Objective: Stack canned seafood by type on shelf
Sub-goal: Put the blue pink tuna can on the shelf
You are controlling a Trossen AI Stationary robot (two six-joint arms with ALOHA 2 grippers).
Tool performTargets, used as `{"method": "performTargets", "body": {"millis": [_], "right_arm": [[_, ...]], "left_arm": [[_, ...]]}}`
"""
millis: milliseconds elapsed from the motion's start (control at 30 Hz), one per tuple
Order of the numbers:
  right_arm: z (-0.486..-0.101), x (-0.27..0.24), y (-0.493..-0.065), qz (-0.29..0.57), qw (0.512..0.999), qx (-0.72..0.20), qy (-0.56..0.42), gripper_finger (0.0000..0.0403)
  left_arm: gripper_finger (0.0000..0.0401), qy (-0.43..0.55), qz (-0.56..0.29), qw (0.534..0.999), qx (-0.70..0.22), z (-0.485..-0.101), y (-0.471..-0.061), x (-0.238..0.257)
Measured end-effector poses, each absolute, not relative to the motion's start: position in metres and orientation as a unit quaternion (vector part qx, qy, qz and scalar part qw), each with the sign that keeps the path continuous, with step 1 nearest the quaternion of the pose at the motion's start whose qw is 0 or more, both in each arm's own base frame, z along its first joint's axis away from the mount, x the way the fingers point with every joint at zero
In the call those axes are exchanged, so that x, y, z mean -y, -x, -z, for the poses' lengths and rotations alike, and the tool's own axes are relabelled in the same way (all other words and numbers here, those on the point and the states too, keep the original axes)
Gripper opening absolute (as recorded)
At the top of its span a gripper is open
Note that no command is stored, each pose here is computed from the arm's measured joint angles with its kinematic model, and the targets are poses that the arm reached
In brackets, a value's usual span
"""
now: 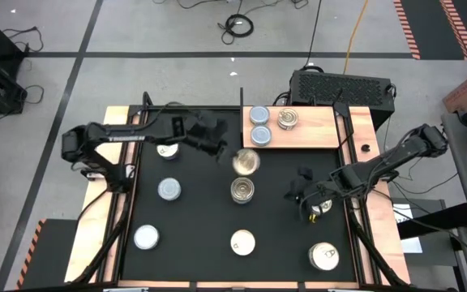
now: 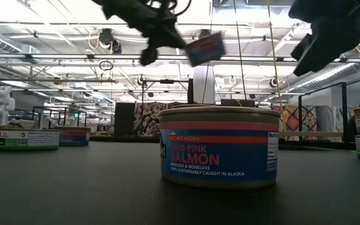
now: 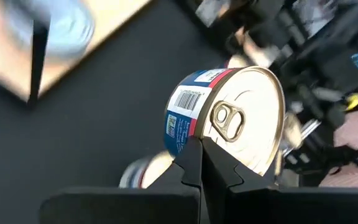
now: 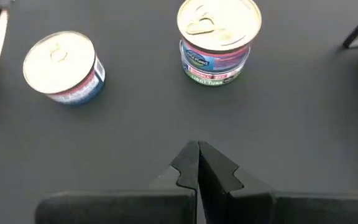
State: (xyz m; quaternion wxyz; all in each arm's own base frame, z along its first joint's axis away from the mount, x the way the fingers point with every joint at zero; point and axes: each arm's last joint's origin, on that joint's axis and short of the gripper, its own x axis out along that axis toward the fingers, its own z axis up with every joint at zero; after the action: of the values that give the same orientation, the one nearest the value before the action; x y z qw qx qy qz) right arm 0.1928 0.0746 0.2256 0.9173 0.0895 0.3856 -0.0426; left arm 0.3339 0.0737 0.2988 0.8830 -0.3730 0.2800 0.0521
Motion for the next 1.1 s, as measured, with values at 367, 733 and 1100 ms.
{"method": "performTargets", "body": {"millis": [367, 733, 1100], "right_arm": [[-0.223, -0.077, -0.180, 0.074, 0.922, -0.362, -0.117, 0.0000], [-0.223, -0.085, -0.176, 0.094, 0.926, -0.344, -0.123, 0.0000], [-0.224, -0.086, -0.176, 0.112, 0.929, -0.329, -0.129, 0.0000]], "left_arm": [[0.0000, 0.340, -0.027, 0.909, -0.238, -0.342, -0.417, -0.143], [0.0000, 0.353, -0.010, 0.904, -0.241, -0.300, -0.480, -0.190], [0.0000, 0.291, -0.058, 0.927, -0.229, -0.277, -0.492, -0.199]]}}
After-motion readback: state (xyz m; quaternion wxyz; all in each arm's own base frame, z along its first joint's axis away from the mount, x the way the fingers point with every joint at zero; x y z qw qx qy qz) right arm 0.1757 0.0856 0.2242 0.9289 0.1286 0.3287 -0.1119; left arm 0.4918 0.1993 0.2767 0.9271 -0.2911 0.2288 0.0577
